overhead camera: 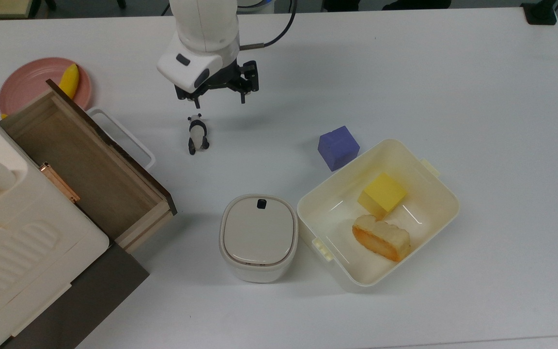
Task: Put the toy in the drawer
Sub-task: 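Move the open gripper over the black-and-white panda toy, then lower the gripper onto the panda toy and close on it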
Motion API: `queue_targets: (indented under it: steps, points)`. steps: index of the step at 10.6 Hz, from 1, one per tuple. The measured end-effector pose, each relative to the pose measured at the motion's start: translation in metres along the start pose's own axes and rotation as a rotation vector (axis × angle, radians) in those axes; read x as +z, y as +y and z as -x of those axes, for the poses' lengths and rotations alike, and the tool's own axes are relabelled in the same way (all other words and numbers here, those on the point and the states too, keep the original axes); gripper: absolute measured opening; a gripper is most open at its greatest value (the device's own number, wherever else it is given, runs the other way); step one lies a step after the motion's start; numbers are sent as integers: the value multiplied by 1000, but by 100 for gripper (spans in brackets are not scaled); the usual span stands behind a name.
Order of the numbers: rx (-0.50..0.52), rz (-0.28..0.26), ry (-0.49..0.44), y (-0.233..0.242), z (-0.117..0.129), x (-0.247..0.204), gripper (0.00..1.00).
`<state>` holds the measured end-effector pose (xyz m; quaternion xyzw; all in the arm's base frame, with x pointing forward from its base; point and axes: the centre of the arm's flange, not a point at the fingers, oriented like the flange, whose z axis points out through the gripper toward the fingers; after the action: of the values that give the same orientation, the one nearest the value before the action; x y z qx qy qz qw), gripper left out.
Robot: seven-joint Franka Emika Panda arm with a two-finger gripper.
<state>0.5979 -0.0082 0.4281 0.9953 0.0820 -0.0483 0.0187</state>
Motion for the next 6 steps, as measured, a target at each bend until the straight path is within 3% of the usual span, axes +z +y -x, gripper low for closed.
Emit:
queue_targets:
  steps: [3, 6]
  points:
    - [-13, 16, -8, 18, 11, 50, 90]
    - [-31, 19, -31, 43, 21, 68, 87]
